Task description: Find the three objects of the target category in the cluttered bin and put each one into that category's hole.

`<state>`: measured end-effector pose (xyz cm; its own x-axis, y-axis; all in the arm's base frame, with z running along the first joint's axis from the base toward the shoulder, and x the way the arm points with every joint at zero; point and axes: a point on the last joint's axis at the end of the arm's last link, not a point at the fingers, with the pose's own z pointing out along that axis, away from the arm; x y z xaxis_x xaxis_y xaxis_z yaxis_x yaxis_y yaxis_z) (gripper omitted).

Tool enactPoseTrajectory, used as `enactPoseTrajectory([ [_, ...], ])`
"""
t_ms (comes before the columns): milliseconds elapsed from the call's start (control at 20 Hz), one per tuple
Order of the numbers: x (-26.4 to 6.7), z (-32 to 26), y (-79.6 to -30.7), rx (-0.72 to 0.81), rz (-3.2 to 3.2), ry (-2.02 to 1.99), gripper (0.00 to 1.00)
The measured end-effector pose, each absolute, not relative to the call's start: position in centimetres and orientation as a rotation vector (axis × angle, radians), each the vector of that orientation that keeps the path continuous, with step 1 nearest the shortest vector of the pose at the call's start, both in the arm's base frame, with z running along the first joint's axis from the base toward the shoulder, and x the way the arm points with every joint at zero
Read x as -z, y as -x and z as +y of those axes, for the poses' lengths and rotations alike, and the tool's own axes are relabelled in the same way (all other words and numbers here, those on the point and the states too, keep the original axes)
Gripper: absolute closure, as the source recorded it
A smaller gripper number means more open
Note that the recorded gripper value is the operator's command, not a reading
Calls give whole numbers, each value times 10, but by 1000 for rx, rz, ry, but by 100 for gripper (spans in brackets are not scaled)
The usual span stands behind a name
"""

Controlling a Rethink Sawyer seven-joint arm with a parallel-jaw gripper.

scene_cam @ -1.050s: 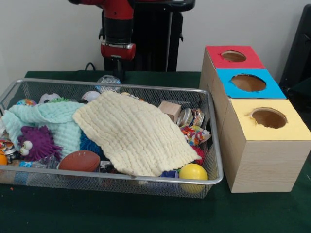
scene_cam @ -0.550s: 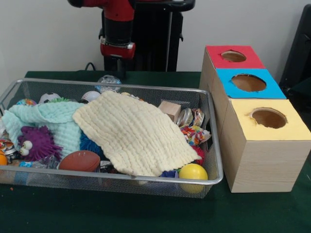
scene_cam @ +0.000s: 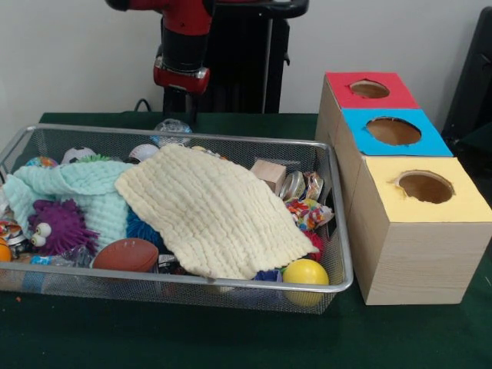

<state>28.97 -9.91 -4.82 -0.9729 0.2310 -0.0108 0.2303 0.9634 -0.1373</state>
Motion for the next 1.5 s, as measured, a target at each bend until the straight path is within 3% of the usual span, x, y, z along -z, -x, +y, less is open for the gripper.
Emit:
enactPoseTrajectory([
  [450, 37, -100, -311, -225, -3153, 364, 0],
  [1000, 39, -78, -308, -85, -3289, 217, 0],
  [1500, 40, -87, -298, -88, -3323, 203, 0],
])
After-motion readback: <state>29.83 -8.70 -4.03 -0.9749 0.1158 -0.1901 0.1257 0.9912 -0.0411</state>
